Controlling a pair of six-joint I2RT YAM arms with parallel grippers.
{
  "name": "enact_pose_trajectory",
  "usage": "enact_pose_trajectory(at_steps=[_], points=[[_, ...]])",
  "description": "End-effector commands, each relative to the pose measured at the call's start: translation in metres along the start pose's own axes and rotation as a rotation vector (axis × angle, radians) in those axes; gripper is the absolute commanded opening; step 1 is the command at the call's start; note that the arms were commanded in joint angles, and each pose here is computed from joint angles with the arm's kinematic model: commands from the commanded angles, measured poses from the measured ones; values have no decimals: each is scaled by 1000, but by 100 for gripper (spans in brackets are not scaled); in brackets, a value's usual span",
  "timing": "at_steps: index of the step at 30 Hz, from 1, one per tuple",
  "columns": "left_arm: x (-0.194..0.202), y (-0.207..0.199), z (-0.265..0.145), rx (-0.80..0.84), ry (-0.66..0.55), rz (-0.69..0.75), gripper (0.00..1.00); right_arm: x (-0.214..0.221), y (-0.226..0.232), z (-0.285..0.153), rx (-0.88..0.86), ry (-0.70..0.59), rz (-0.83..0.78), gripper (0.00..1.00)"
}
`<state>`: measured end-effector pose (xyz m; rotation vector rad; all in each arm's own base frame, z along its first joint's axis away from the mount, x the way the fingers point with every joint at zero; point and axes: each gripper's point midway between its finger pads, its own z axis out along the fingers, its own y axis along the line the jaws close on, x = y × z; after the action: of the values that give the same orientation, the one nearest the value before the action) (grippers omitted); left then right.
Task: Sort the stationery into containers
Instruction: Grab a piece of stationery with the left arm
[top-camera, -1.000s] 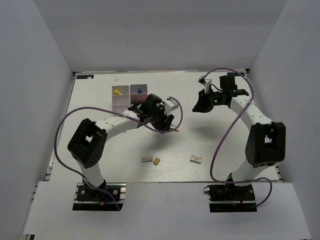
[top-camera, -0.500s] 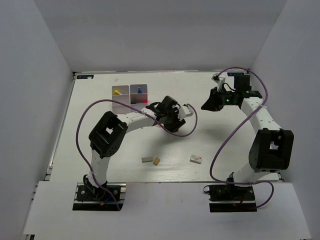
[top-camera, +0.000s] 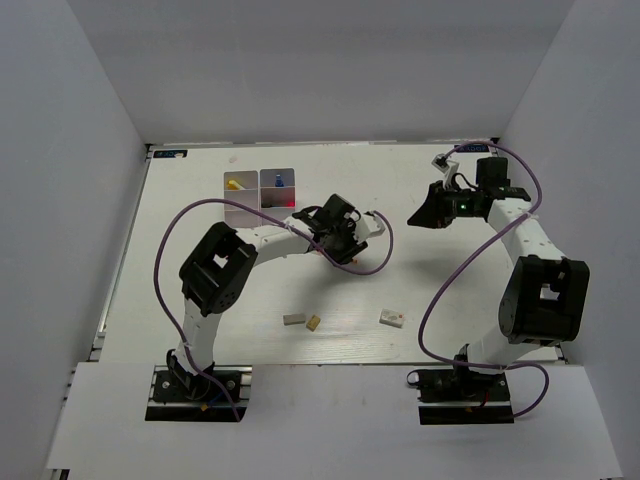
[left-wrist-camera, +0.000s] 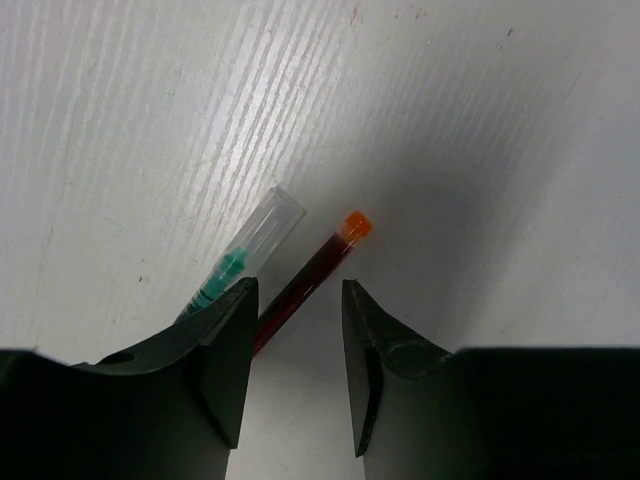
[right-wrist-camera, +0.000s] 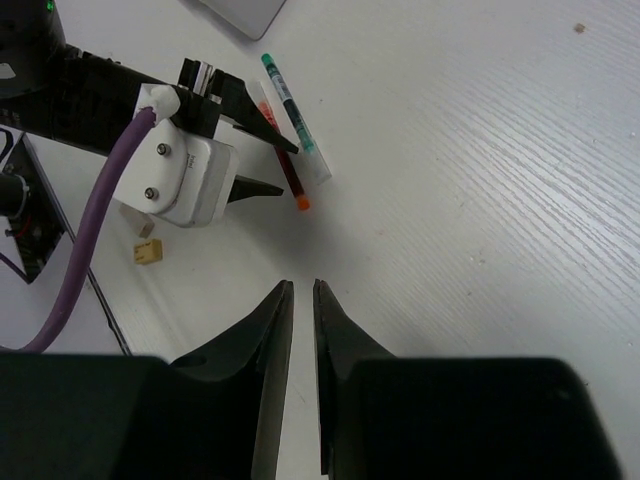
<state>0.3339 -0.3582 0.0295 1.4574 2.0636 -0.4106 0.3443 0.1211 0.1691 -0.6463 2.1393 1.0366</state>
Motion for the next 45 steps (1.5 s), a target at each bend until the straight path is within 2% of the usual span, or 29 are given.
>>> enact_pose_trajectory(at_steps=[1, 7, 12, 13, 17, 22, 25, 26, 28, 29, 36, 41, 44, 45], points=[[7, -4, -1, 6, 16, 10, 49, -4, 9, -2, -33, -19, -24, 20], [35, -14, 4, 33, 84, -5, 48, -5, 12, -4, -42, -28, -29, 20], [64, -23, 0, 44, 166, -28, 51, -4, 14, -3, -50, -31, -26, 20], [64, -24, -3, 43, 164, -28, 48, -4, 15, -4, -53, -37, -33, 20], [71, -29, -12, 55, 192, -33, 47, -3, 16, -3, -57, -36, -21, 20], [102, -48, -23, 75, 319, -22, 48, -2, 18, -4, -62, -40, -20, 21], [124, -62, -26, 101, 436, -35, 40, -2, 19, -3, -65, -43, -12, 21], [131, -66, -26, 101, 472, -37, 31, -3, 18, -3, -64, -46, -16, 21], [139, -73, -27, 104, 522, -47, 25, -5, 19, -4, -64, -51, -14, 21], [149, -78, -28, 103, 573, -57, 25, -4, 19, -3, -71, -50, -11, 21], [158, -85, -36, 103, 669, -68, 25, -4, 20, -4, -72, -53, -8, 21], [183, -94, -35, 150, 806, -92, 25, -4, 21, -3, -75, -56, -9, 21], [183, -98, -34, 166, 811, -110, 18, -4, 23, -4, -76, -56, -11, 21], [179, -96, -33, 163, 801, -109, 11, -3, 23, -4, -74, -56, -8, 21]])
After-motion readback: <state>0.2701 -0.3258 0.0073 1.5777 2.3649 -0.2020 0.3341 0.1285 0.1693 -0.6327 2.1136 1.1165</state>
